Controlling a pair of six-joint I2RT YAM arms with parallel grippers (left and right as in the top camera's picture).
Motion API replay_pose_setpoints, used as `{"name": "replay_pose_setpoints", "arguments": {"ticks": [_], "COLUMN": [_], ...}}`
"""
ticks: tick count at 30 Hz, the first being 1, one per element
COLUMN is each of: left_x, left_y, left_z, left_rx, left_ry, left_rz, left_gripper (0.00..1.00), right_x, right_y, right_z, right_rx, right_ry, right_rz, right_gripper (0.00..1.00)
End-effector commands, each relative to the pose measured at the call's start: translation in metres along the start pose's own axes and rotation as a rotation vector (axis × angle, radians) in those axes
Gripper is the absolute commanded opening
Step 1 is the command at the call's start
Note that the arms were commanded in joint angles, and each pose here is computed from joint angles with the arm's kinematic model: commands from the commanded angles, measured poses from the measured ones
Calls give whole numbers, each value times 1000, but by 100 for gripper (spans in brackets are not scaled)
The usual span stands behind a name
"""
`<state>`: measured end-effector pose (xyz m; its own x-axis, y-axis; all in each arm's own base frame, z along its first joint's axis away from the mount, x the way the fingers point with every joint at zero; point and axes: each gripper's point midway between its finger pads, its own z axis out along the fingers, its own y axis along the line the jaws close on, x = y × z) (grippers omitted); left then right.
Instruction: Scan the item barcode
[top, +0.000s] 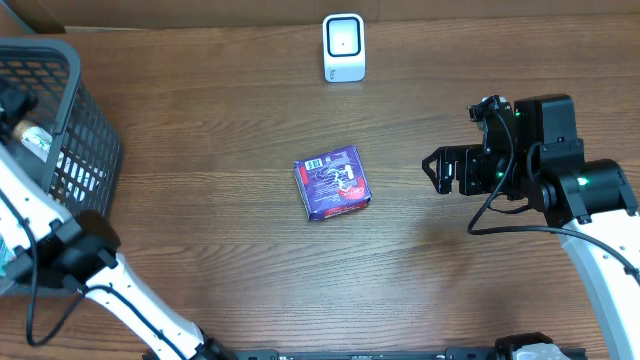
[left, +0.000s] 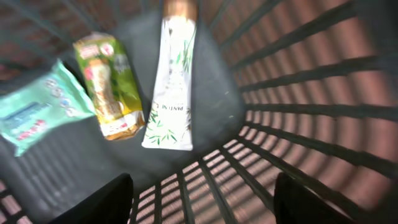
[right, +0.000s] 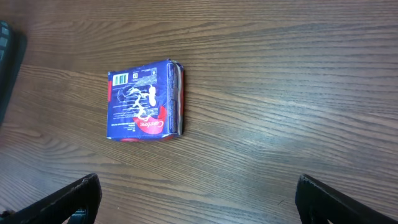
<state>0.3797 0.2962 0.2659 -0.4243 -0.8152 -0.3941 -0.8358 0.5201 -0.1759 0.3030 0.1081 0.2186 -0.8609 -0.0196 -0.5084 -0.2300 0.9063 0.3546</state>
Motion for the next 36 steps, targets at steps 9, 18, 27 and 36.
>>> {"name": "replay_pose_setpoints", "arguments": {"ticks": [9, 18, 27, 36], "left_x": [14, 55, 61, 4], "left_y": [3, 55, 59, 48], "left_z": [-108, -192, -169, -106], "left_rx": [18, -162, -77, 323], "left_ry": [-177, -384, -535, -465], "left_rz": [60, -143, -126, -145], "left_gripper": [56, 53, 59, 70], "right_x": [-8, -10, -10, -2], "right_y": [2, 2, 2, 1], "right_z": [-7, -7, -7, -6], "right_rx": [-4, -4, -4, -1], "right_ry": [-28, -33, -33, -4], "right_rz": [-4, -7, -7, 4], "right_gripper": [100, 100, 100, 100]}}
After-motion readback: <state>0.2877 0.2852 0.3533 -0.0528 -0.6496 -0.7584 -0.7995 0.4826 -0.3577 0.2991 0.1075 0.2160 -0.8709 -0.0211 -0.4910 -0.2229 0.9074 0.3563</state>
